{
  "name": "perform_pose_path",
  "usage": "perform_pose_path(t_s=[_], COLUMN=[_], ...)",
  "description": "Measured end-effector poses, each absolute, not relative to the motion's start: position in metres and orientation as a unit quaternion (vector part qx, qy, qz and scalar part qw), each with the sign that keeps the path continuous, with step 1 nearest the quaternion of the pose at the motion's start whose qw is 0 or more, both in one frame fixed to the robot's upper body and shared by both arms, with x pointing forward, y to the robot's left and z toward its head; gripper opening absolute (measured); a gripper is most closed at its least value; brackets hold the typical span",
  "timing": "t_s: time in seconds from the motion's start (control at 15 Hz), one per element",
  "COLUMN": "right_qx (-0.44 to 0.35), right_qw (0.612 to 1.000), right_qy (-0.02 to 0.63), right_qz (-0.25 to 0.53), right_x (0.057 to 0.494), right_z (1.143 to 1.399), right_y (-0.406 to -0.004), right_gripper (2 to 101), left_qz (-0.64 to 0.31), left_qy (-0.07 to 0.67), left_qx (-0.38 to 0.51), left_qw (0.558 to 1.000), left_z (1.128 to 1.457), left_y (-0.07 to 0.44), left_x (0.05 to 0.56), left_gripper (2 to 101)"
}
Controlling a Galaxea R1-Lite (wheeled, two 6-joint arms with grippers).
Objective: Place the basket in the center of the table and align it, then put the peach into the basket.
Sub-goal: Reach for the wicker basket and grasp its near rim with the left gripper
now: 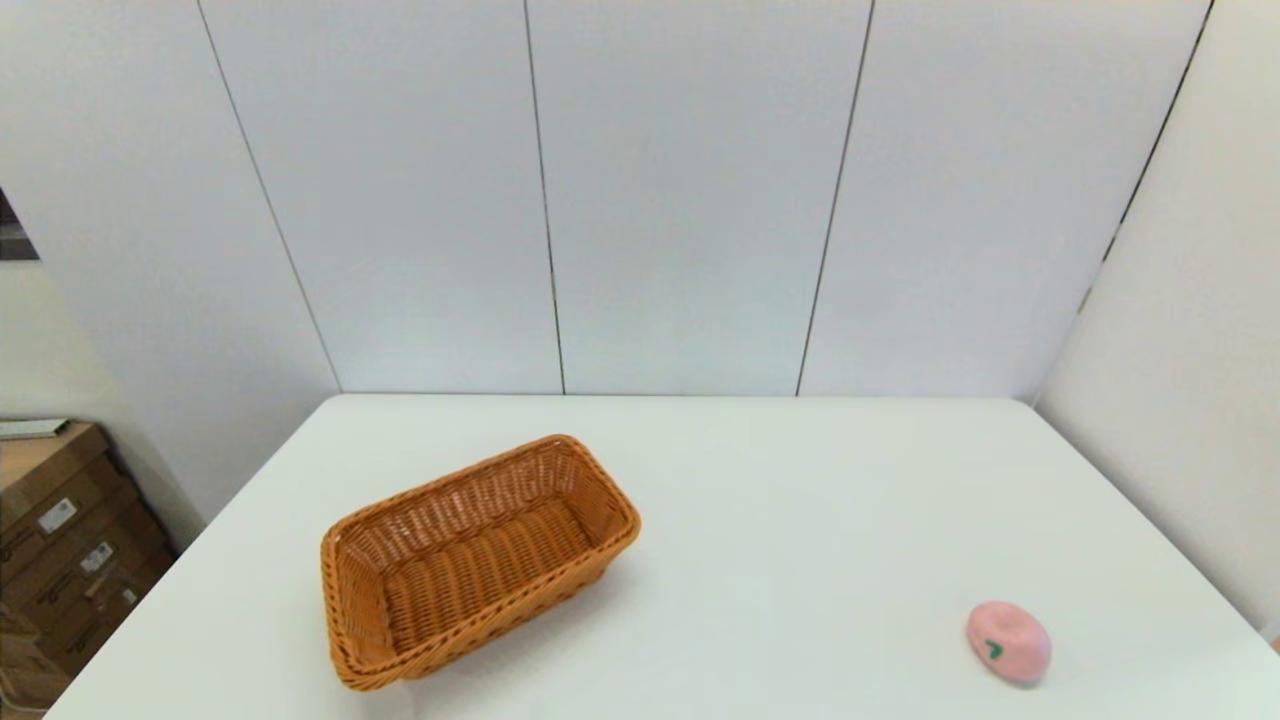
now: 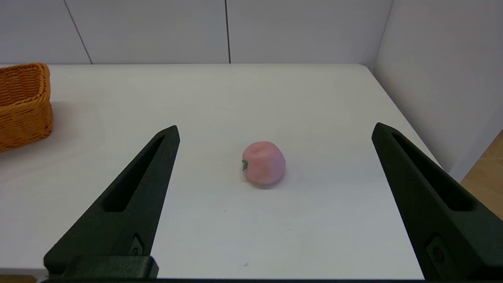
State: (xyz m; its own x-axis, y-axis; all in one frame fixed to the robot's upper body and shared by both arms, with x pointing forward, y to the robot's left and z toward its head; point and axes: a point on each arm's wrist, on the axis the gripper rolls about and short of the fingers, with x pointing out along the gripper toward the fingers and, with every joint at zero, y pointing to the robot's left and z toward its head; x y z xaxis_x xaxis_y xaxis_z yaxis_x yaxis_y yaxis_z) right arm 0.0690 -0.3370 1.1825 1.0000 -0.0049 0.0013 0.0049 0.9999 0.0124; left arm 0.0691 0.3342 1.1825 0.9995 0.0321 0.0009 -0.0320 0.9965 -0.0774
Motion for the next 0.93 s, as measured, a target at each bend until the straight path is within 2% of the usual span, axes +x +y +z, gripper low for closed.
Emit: perform_pose_path(t_s=[0.6, 0.8, 0.93], right_qx=[0.006, 0.007, 0.006], right_qw=[1.000, 1.000, 1.000], right_qy=[-0.001, -0.001, -0.001], right_qz=[-0.002, -0.003, -0.002], right_x=[0.069, 0.069, 0.069], right_z=[1.182, 1.182, 1.182], right_y=[-0.337, -0.337, -0.337], right_gripper=[97.1, 97.1, 97.1], left_qz=[0.016, 0.001, 0.000], left_qy=[-0.008, -0.038, 0.002], left_qx=[-0.041, -0.082, -0.125], left_qw=[0.999, 0.996, 0.992], left_z=[1.187, 1.224, 1.248], left_y=[0.334, 0.334, 0.334], left_x=[0.068, 0.058, 0.066], left_gripper=[97.8, 97.8, 97.8])
